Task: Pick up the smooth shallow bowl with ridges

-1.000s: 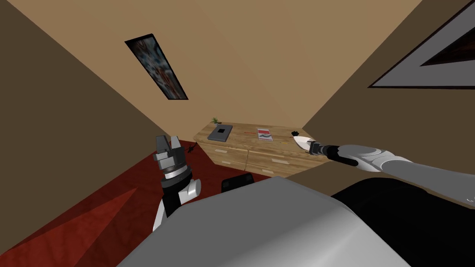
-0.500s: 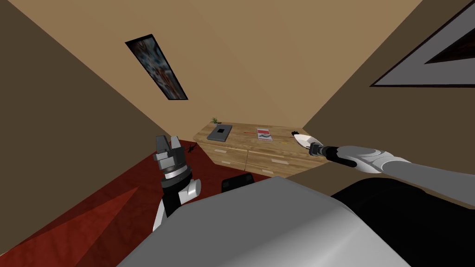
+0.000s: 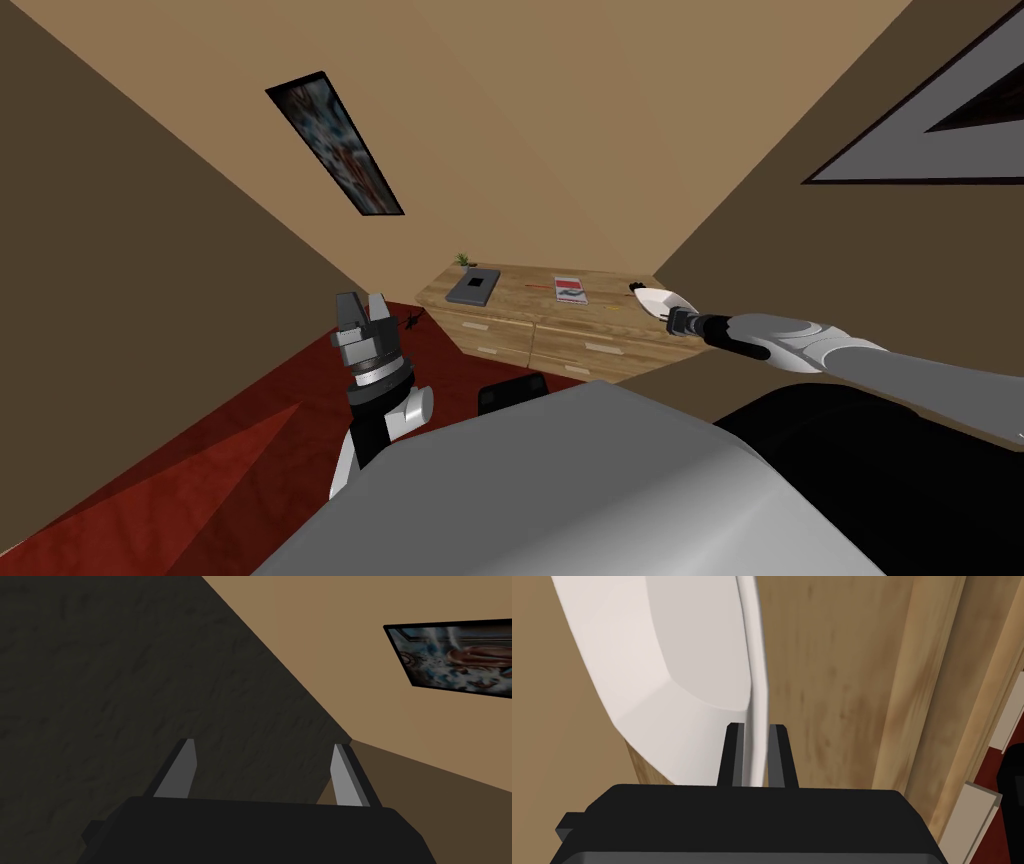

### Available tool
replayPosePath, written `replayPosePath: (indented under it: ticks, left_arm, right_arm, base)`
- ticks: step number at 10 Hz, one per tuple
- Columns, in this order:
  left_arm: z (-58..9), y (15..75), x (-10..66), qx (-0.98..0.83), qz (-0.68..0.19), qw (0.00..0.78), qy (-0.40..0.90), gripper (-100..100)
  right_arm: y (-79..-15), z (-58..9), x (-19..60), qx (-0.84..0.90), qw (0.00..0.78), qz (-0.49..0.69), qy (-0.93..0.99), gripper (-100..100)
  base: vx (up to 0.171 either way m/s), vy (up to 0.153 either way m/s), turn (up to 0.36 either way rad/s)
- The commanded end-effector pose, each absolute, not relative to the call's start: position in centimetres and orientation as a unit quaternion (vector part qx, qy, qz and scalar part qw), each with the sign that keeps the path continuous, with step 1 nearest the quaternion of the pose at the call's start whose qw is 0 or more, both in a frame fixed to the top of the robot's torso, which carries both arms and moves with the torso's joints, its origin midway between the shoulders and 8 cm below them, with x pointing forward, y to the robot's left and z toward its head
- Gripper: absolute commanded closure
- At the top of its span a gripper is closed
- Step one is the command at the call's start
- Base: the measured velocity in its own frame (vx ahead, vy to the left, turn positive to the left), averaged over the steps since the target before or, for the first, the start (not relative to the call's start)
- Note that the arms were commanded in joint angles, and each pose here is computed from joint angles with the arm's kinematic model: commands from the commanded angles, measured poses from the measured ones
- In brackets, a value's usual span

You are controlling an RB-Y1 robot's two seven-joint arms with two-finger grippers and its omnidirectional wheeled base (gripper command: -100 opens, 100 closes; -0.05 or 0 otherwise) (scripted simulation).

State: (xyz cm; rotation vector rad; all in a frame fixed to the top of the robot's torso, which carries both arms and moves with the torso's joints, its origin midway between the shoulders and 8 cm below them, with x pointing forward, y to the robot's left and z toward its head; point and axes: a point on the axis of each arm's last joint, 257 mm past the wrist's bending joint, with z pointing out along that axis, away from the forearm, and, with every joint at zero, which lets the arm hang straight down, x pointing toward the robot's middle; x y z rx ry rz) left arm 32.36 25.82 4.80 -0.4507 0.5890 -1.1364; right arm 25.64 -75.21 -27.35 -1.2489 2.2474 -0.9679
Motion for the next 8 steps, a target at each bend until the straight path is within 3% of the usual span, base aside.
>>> replayPosePath:
  ticks: [1,8]
  left_arm:
    - [4.8,25.8,32.4,-0.208,-0.526,0.779,0.272,0]
    - [4.8,25.8,32.4,-0.208,-0.526,0.779,0.272,0]
  right_arm:
    - [-75.6,-26.9,26.1,-0.450,0.198,-0.346,0.799,100]
    - [-76.9,-26.3,26.3,-0.457,0.198,-0.340,0.798,100]
  base:
    - [0.004,0.046,-0.061]
    - [0.001,0.040,-0.034]
